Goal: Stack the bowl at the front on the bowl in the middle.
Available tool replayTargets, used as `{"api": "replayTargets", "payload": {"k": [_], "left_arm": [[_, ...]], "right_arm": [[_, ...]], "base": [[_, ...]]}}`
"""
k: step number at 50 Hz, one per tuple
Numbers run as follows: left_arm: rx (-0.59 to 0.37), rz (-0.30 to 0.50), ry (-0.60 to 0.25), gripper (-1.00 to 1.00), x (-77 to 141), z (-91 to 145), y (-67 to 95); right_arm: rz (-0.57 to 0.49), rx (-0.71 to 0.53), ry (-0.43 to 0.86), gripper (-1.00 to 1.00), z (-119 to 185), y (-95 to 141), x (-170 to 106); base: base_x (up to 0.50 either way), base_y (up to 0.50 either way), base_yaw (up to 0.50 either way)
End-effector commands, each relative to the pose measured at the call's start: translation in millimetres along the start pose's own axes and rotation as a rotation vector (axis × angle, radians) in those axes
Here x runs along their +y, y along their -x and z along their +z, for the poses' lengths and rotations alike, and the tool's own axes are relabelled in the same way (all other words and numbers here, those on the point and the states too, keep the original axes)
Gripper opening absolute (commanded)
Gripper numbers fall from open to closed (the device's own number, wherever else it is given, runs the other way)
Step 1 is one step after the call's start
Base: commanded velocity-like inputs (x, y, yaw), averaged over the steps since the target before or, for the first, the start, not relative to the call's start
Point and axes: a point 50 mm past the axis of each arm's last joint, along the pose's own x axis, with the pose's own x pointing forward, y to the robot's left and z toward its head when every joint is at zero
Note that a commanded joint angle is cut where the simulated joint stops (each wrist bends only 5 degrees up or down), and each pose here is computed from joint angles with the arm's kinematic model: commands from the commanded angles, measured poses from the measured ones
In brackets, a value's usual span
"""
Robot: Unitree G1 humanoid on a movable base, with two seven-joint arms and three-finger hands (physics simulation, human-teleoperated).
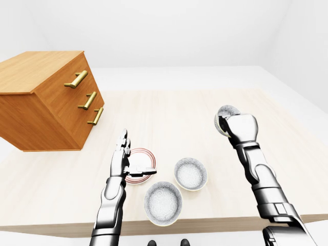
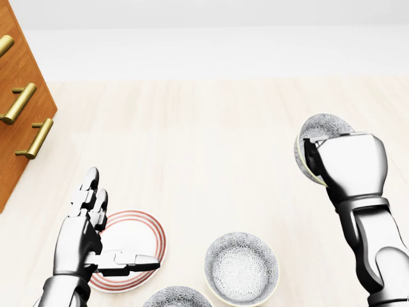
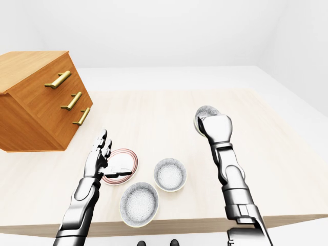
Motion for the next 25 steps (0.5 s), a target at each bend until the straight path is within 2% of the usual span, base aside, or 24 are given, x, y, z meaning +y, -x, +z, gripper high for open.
{"api": "replayTargets", "payload": {"k": [1,6,9,17,25], "left_arm": [[0.002,0.000,0.006,1.00,0.0,0.3,0.4],[0.004,0.001,0.006,1.00,0.2,0.1,0.0],[0.005,0.002,0.005,1.00,0.5,-0.8,0.4],[0.003,0.004,0.006,1.00,1.3,1.6,0.2],[0.001,0.006,0.007,1.00,1.7,2.5,0.8]], "right_arm": [[-0.174,-0.008,0.058,-1.00,-2.7,2.8,-76.2],[-0.176,-0.014,0.055,-1.00,1.6,7.4,-99.1],[-0.135,-0.036,0.020,-1.00,8.9,9.8,-110.7],[-0.032,-0.096,-0.077,-1.00,30.0,16.4,-119.0],[0.063,-0.147,-0.172,-1.00,48.7,25.1,-114.8]], "base": [[0.00,0.00,0.00],[0.00,0.00,0.00],[0.00,0.00,0.00],[0.00,0.00,0.00],[0.00,0.00,0.00]]}}
